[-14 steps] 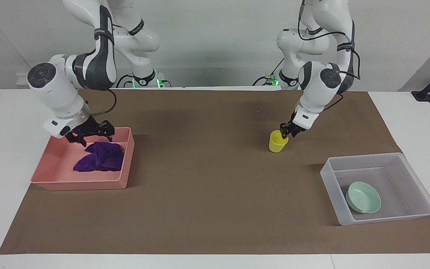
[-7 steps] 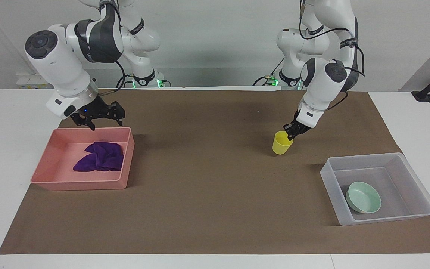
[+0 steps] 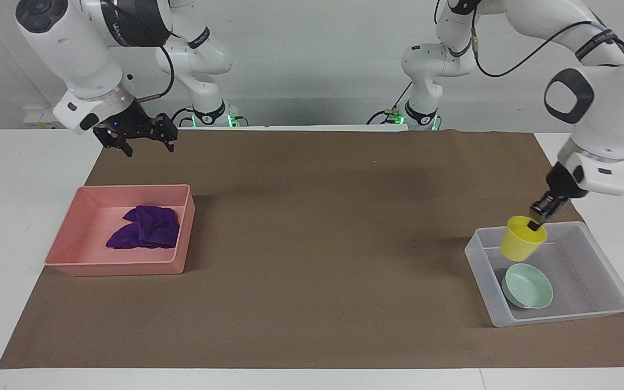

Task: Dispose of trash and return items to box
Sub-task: 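Carry the yellow cup into the clear bin with the left gripper, then release the cup onto the bowl while the right gripper presses the cloth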

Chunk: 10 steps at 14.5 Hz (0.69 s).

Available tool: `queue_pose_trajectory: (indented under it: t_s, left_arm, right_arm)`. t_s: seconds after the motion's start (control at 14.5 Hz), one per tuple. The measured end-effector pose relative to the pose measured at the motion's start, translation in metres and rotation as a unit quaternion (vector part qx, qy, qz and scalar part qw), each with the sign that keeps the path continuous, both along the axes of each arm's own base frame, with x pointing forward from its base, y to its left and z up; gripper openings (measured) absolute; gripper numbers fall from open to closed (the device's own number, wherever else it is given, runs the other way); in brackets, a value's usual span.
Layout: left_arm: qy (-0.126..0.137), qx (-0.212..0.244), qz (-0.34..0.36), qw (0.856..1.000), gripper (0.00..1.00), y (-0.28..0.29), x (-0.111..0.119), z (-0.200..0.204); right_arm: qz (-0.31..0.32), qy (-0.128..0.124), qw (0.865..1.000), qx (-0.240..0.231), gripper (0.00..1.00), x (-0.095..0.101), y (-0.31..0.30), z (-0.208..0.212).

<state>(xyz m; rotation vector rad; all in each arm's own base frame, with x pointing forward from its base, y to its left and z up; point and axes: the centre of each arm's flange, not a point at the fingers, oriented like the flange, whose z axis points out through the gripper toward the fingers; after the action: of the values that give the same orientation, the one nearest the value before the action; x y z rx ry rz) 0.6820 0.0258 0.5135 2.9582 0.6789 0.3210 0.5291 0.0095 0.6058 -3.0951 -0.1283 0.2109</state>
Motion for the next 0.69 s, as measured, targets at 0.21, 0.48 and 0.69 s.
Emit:
queue_pose_trajectory:
  t_s: [0.21,0.48,0.69]
  left_arm:
    - [-0.001,0.014,0.021,1.0,0.03,0.039,0.037,-0.075]
    - [0.032,0.013,0.017,0.999,0.03,0.035,0.043,-0.134]
    - [0.04,0.015,0.005,0.999,0.04,0.031,0.038,-0.142]
  right_arm:
    - [0.001,-0.003,1.0,0.009,1.0,-0.005,0.004,0.007]
    - [0.018,0.003,1.0,0.015,1.0,-0.006,0.006,0.001]
    - [0.019,0.005,1.0,0.015,1.0,-0.007,0.006,0.0]
